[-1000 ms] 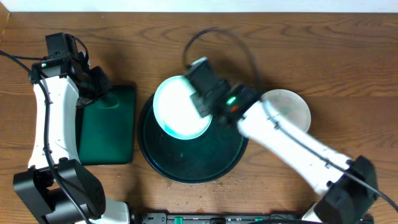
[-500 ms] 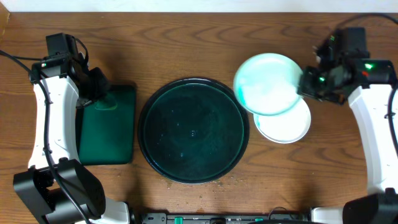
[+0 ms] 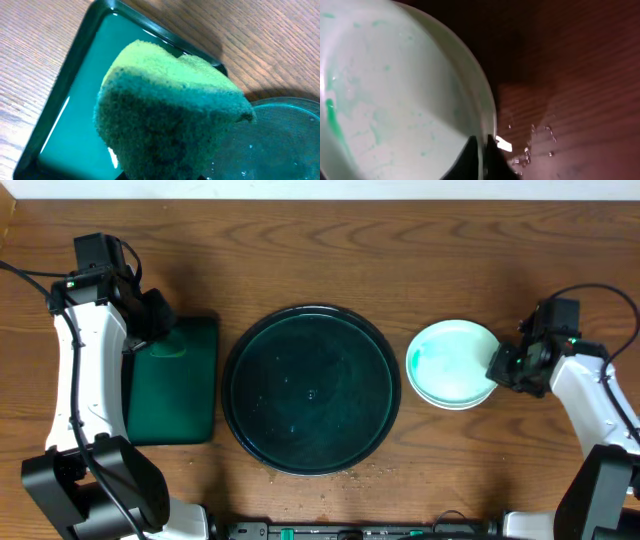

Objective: Clean dirty plates on tray and stack at the side
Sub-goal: 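Lift the last plate with the right gripper and stack it on the others, then lower the sponge onto the green tray and open the left gripper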

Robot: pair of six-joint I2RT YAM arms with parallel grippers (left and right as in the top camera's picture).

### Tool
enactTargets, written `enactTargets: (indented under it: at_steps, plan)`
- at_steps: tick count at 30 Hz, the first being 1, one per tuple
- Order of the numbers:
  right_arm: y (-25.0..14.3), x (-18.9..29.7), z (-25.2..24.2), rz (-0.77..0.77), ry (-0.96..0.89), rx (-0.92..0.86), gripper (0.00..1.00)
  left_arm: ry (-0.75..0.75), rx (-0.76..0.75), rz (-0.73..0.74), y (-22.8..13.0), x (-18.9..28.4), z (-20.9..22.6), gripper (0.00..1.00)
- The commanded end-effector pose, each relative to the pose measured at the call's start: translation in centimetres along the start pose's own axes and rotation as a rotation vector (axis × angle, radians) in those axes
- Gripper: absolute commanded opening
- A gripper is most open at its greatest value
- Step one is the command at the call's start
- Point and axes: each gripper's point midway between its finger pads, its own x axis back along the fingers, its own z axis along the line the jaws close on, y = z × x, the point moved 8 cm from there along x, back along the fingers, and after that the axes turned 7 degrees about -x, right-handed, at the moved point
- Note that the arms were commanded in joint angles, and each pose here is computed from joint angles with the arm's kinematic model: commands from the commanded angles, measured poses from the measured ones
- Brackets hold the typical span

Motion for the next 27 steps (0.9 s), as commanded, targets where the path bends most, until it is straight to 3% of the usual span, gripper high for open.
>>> enactTargets:
  at_steps: [1, 5, 9, 12, 16, 24, 27]
  plan:
    - [-0.5, -0.4, -0.4, 0.009, 0.006, -0.016, 0.24, 0.054, -0.014, -0.002, 0.0, -0.2, 0.6, 0.08]
    - [-0.6, 0.0, 0.3, 0.037, 0.064, 0.027, 0.43, 0.118, -0.021, 0.023, -0.7, -1.0, 1.3, 0.08]
    - [1.2, 2.8, 2.1, 0.024, 0.112, 0.082, 0.53, 0.132, -0.115, 0.075, -1.9, -3.2, 1.7, 0.07]
    - [2.9, 6.2, 4.2, -0.020, 0.136, 0.157, 0.76, 0.133, -0.151, 0.110, -2.8, -5.7, 2.0, 0.08]
    - [3.8, 9.0, 6.0, -0.059, 0.160, 0.200, 0.80, 0.138, -0.151, 0.162, -3.9, -8.2, 2.3, 0.08]
    - [3.6, 10.9, 7.6, -0.061, 0.175, 0.244, 0.81, 0.097, -0.147, 0.194, -4.1, -8.3, 1.9, 0.55]
    - [3.5, 11.8, 7.7, -0.070, 0.178, 0.274, 0.81, 0.039, -0.144, 0.139, -2.7, -5.7, 1.1, 0.63]
